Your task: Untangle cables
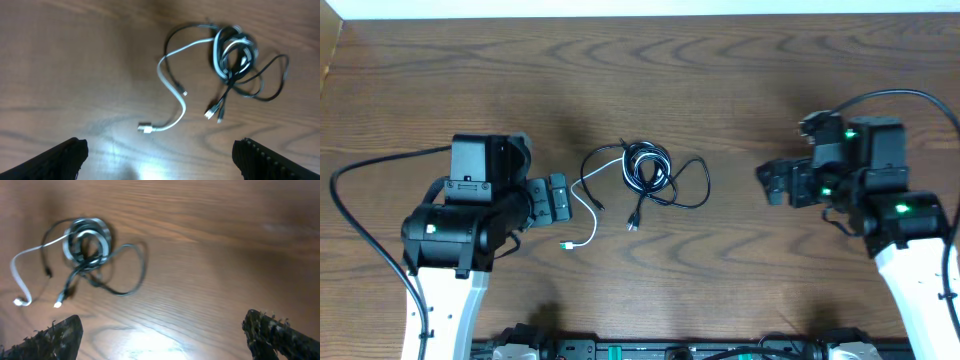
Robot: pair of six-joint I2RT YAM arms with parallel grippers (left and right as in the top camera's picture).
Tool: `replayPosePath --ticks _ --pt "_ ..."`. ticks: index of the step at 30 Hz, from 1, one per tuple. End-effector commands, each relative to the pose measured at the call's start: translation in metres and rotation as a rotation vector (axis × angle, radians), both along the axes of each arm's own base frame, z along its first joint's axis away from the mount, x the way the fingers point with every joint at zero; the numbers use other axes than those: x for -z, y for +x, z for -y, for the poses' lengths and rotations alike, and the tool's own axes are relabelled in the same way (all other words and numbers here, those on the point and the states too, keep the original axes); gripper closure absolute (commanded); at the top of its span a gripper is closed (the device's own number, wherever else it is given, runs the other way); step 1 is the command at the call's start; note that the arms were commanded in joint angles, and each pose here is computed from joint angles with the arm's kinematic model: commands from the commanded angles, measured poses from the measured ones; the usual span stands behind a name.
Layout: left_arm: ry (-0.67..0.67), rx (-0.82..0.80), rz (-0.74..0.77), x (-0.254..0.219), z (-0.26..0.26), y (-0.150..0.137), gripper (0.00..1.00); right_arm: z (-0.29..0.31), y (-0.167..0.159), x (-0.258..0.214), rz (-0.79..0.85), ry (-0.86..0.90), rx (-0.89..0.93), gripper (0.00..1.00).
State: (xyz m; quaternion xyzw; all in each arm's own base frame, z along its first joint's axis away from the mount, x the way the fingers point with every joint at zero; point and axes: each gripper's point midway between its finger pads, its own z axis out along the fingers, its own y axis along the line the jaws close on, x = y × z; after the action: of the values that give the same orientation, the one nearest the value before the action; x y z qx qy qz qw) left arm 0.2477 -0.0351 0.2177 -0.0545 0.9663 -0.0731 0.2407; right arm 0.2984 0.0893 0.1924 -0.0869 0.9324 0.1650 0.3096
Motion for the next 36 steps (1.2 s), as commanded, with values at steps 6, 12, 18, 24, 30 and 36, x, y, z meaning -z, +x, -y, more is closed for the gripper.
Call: replayPosePath --ticks 6,12,18,24,30,36 --pt "-0.004 0.166 0.043 0.002 0.047 0.027 0.16 -0.079 -0.005 -0.025 0.142 0.003 -0.227 0.01" --pt "-0.014 0.190 -0.008 0.031 0.072 0.053 0.33 -0.105 0.006 -0.026 0.173 0.035 -0.207 0.01" --pt "-0.045 0.198 -0.113 0.073 0.088 0.072 0.53 -0.096 0.022 -0.009 0.117 0.027 -0.059 0.05" --pt "-0.119 0.243 -0.160 0.102 0.109 0.087 0.56 -0.092 0.025 -0.005 0.111 0.011 -0.025 0.04" --pt "-0.151 0.257 -0.200 0.128 0.120 0.097 0.87 -0.091 0.024 -0.004 0.106 0.010 -0.024 0.05" --pt "-0.151 0.254 -0.204 0.146 0.123 0.108 0.87 -0.091 0.024 -0.004 0.095 0.022 -0.009 0.05"
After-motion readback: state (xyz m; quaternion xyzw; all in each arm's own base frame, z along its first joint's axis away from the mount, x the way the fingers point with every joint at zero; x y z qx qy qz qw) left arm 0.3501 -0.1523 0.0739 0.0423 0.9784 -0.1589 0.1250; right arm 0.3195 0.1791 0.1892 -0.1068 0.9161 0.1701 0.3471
